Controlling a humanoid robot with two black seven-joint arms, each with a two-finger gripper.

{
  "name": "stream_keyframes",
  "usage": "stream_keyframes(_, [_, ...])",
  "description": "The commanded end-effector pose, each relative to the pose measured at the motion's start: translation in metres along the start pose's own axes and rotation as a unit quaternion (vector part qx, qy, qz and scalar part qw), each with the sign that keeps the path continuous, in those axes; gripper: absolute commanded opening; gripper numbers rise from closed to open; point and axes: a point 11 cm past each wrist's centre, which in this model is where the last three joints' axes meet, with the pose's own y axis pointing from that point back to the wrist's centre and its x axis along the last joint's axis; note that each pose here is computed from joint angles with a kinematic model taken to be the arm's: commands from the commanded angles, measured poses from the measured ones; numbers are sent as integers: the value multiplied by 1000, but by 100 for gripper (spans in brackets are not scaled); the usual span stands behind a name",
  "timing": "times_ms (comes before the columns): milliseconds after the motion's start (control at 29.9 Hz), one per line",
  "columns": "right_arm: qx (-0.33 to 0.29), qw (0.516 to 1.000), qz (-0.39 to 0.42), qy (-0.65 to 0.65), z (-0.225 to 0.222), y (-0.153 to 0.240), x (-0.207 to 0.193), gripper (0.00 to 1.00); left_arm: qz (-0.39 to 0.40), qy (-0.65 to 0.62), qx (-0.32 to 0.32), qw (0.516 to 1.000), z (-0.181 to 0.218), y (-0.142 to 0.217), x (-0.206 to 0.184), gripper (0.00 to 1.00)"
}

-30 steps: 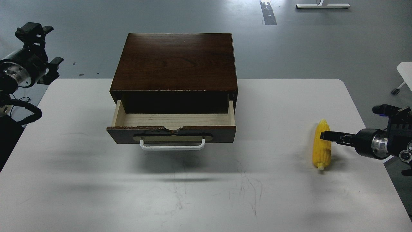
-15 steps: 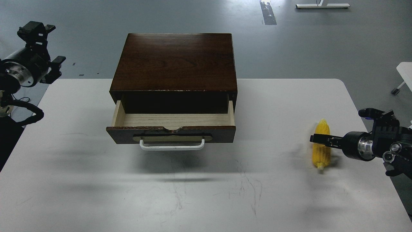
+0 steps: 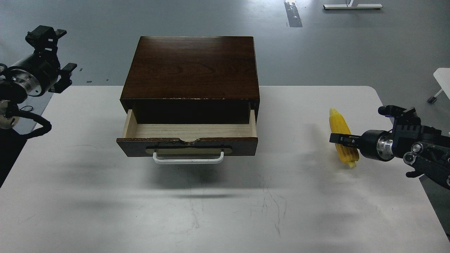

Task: Put corn in drawer with both arms
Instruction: 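Lift the corn cob and carry it over the open drawer, then lower the corn cob into the drawer and release it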

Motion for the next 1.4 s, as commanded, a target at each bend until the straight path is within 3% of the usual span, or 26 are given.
stream_keyframes(0, [54, 997, 46, 33, -40, 10, 40, 5, -4, 1, 1, 1000, -2, -1, -4, 98])
stream_keyframes(200, [134, 970, 139, 148, -122, 52, 115, 5, -4, 1, 2, 1000, -3, -2, -5, 98])
stream_keyframes(334, [190, 925, 155, 291, -174, 74, 128, 5, -7, 2, 2, 1000, -4, -3, -8, 98])
stream_keyframes(467, [224, 855, 149, 442, -218, 87, 121, 5, -7, 3, 1, 1000, -2, -3, -8, 98])
stream_keyframes(601, [250, 810, 135, 513, -260, 71, 99, 5, -4, 2, 0, 1000, -1, -3, -6, 98])
stream_keyframes(868, [277, 720, 100, 629, -300, 48, 51, 5, 4, -3, -10, 1000, 5, 1, 4, 98])
stream_keyframes(1169, [302, 689, 71, 655, -326, 34, 20, 7, 19, -13, -22, 999, 12, 9, 20, 98])
stream_keyframes(1369, [294, 691, 69, 657, -330, 24, 21, 9, 23, -16, -30, 999, 17, 11, 26, 98])
